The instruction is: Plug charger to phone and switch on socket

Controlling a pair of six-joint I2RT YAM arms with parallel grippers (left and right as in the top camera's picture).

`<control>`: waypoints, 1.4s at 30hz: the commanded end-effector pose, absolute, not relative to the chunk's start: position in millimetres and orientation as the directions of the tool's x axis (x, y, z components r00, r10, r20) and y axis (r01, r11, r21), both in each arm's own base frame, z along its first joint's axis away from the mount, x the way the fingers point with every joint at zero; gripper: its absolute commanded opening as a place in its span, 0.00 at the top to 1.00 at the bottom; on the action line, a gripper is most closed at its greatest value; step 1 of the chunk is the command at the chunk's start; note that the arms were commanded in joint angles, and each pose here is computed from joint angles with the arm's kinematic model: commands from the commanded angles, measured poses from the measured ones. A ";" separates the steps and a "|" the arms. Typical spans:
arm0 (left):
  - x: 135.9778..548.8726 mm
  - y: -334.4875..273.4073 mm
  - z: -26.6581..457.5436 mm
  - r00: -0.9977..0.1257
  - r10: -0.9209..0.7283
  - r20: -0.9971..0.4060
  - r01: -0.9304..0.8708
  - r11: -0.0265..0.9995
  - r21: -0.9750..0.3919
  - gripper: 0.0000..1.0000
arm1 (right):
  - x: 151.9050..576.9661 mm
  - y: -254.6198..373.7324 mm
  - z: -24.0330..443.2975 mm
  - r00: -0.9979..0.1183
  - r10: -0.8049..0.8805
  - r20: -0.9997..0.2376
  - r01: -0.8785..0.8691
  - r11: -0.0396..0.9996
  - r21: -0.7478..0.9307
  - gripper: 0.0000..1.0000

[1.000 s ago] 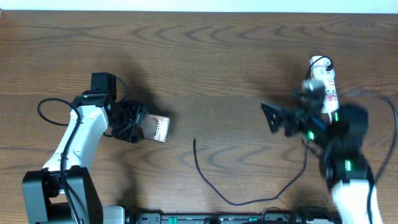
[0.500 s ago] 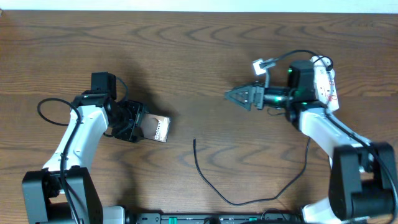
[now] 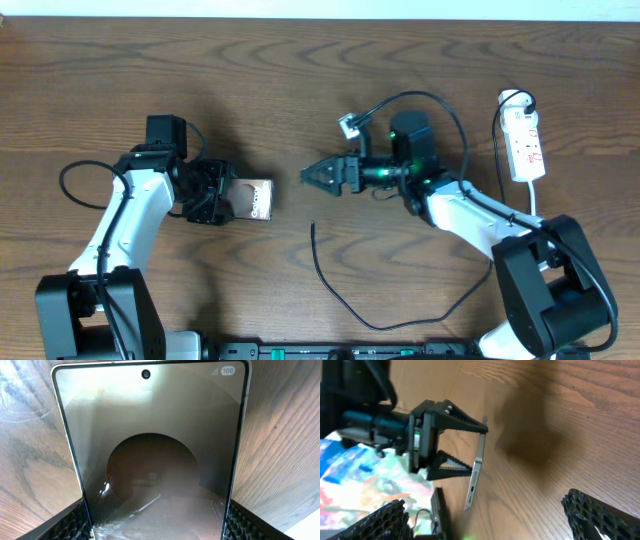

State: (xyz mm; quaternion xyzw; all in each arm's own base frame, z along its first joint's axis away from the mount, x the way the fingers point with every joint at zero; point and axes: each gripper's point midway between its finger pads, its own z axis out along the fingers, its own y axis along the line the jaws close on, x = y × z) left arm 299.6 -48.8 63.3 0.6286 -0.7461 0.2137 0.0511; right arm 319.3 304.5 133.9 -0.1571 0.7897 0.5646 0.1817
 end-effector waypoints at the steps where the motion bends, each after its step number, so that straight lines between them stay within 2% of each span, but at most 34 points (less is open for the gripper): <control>1: 300.6 -51.3 70.0 -0.101 -0.922 0.373 -0.973 0.013 -0.232 0.93 | 330.6 313.8 127.2 -0.872 0.001 -0.490 -0.449 0.397 0.801 0.01; 4: 300.7 -59.8 70.4 -0.066 -0.920 0.386 -0.977 -0.019 -0.214 0.93 | 328.3 320.3 124.9 -0.867 0.000 -0.498 -0.453 0.414 0.789 0.01; 11: 318.7 -89.2 77.1 -0.183 -0.908 0.376 -0.947 0.059 -0.317 0.93 | 314.9 333.8 124.3 -0.866 -0.035 -0.499 -0.470 0.399 0.787 0.01; 23: 315.1 -113.0 78.8 -0.220 -0.894 0.390 -0.943 0.093 -0.320 0.93 | 308.6 338.9 123.5 -0.867 -0.051 -0.495 -0.473 0.393 0.789 0.01; 30: 323.9 -130.7 91.2 -0.236 -0.846 0.478 -0.932 0.058 -0.358 0.93 | 308.6 338.9 123.5 -0.867 -0.051 -0.495 -0.473 0.393 0.789 0.01; 42: 320.4 -151.0 100.7 -0.291 -0.788 0.543 -0.923 0.083 -0.376 0.93 | 308.6 338.9 123.5 -0.867 -0.051 -0.495 -0.473 0.393 0.789 0.01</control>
